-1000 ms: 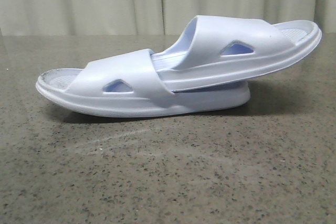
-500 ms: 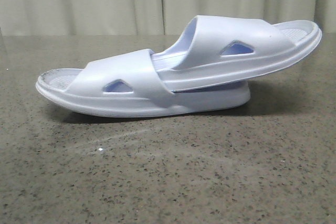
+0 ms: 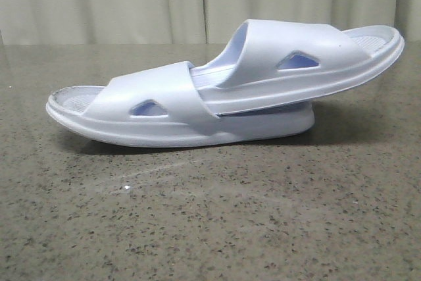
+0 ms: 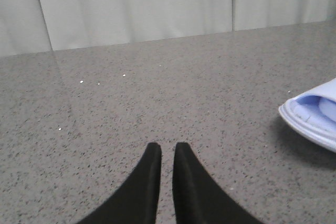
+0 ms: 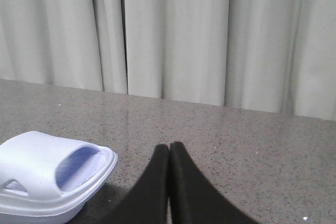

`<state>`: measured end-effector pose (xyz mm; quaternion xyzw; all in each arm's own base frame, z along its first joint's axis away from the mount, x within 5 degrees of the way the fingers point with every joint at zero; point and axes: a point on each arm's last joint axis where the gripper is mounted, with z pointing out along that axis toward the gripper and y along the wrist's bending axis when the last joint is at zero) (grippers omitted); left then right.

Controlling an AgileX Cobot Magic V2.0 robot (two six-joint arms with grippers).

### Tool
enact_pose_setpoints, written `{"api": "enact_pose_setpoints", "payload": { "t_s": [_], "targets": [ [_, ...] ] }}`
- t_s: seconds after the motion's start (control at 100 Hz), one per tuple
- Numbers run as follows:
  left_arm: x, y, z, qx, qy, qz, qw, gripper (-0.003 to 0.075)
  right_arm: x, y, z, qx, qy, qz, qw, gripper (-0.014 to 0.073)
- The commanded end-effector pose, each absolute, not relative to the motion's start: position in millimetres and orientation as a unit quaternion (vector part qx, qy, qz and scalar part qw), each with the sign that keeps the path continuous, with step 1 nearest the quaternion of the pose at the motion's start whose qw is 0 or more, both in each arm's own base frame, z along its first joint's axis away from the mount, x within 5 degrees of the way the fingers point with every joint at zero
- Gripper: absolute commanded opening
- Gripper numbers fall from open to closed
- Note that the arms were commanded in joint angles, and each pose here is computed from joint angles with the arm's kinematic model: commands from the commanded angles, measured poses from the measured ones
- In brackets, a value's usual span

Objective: Insert blue slippers together front up

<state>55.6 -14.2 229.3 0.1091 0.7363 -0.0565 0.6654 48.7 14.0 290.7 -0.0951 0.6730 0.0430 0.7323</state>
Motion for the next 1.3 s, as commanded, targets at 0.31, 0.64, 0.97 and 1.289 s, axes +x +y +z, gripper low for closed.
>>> {"api": "enact_pose_setpoints", "payload": {
  "t_s": [0.31, 0.64, 0.97, 1.289],
  "targets": [
    [53, -8, 209, 0.087, 0.695, -0.015, 0.714, 0.0016, 48, 11, 304, -0.081, 0.644, 0.027, 0.760, -0.0107],
    [54, -6, 205, 0.067, 0.687, -0.007, 0.723, 0.0016, 48, 11, 304, -0.081, 0.644, 0.027, 0.760, -0.0107],
    [54, -6, 205, 0.058, 0.688, -0.018, 0.723, 0.0016, 48, 11, 304, -0.081, 0.644, 0.027, 0.760, -0.0107],
    [54, -6, 205, 0.058, 0.688, -0.018, 0.723, 0.0016, 48, 11, 304, -0.081, 0.644, 0.027, 0.760, -0.0107]
  ]
}}
